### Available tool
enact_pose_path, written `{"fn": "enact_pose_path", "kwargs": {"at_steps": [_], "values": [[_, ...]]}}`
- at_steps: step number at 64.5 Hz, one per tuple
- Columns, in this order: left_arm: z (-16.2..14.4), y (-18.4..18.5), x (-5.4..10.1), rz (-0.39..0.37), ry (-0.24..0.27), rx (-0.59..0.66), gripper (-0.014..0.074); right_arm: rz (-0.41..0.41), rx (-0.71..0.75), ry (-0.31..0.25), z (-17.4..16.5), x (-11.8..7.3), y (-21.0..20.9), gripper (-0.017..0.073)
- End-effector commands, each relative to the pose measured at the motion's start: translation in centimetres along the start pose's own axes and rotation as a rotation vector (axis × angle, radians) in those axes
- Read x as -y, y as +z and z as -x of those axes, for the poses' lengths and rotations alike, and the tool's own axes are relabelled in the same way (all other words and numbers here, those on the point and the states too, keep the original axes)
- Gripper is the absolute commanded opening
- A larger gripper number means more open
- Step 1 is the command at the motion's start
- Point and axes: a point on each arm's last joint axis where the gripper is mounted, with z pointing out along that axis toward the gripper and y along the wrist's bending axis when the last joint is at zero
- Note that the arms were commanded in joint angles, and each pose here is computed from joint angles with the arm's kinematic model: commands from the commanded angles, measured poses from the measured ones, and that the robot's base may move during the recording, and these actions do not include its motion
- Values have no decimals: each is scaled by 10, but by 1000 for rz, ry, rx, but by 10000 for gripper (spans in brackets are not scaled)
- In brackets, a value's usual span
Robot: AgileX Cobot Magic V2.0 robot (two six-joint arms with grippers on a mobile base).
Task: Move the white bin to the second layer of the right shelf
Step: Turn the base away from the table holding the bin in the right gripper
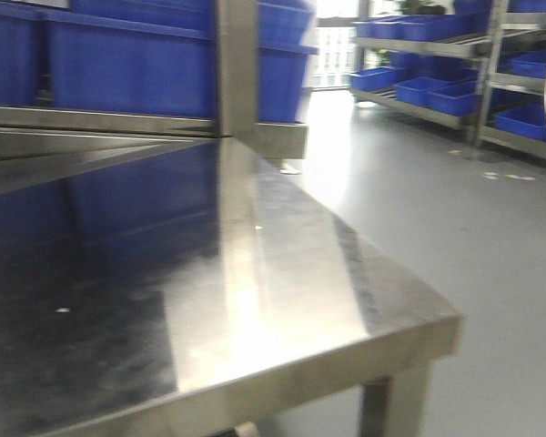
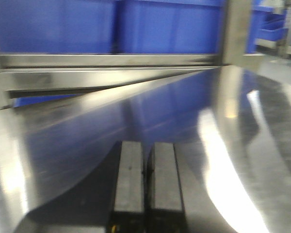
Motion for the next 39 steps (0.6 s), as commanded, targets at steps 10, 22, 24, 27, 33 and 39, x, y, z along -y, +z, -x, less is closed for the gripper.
{"fn": "enact_pose_path", "kwargs": {"at_steps": [10, 22, 24, 27, 33, 39], "values": [[-4, 1, 0, -2, -11, 62, 85, 4, 111, 5, 15, -1, -5, 87], [-4, 1, 0, -2, -11, 62, 85, 4, 111, 5, 15, -1, -5, 87], [-4, 1, 0, -2, -11, 62, 85, 4, 111, 5, 15, -1, -5, 87], [-4, 1, 0, -2, -11, 62, 85, 4, 111, 5, 15, -1, -5, 87], [-4, 1, 0, -2, -11, 62, 85, 4, 111, 5, 15, -1, -5, 87], [-4, 1, 0, -2, -11, 62, 85, 4, 111, 5, 15, -1, -5, 87]]}}
